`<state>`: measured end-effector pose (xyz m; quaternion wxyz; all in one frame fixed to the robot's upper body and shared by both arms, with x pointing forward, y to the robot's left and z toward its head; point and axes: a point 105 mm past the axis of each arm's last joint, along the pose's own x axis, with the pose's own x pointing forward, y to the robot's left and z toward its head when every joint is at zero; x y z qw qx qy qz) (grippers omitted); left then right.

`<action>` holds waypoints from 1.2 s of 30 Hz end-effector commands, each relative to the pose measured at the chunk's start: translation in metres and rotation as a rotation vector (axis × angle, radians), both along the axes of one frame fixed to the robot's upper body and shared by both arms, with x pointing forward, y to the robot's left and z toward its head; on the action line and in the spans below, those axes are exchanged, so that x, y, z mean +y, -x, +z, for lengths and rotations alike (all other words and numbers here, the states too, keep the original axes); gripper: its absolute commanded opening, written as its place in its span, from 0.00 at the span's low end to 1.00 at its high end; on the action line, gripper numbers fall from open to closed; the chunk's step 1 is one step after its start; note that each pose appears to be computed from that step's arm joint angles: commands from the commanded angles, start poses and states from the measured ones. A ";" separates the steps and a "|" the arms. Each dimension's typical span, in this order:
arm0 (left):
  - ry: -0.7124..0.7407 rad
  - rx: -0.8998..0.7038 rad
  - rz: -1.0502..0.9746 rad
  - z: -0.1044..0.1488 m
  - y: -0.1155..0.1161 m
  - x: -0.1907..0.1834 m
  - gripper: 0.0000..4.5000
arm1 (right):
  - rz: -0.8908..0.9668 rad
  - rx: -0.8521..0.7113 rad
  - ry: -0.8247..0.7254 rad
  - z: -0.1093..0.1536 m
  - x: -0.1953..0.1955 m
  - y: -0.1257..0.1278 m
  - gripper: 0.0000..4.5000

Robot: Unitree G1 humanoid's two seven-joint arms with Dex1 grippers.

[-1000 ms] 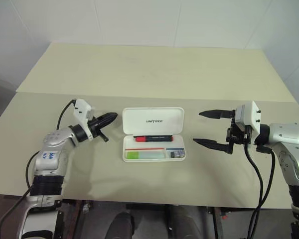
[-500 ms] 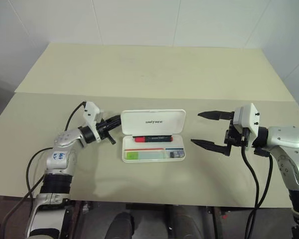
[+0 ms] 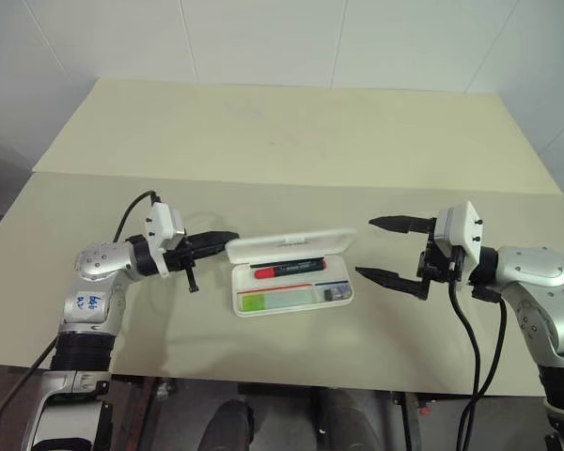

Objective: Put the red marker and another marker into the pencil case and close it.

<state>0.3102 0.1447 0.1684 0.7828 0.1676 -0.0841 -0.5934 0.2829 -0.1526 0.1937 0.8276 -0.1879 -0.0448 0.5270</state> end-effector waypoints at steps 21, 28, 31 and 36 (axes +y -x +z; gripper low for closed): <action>-0.306 0.117 -0.145 -0.040 0.030 -0.028 0.01 | 0.126 0.131 0.022 -0.006 0.007 0.037 1.00; -0.314 0.154 -0.107 -0.046 0.023 -0.036 0.01 | 0.174 0.173 0.063 -0.006 0.006 0.050 1.00; -0.325 0.171 -0.114 -0.049 0.023 -0.042 0.01 | 0.172 0.165 0.056 -0.004 0.008 0.049 1.00; -0.334 0.203 -0.130 -0.052 0.025 -0.051 0.01 | 0.170 0.156 0.040 -0.004 0.012 0.049 1.00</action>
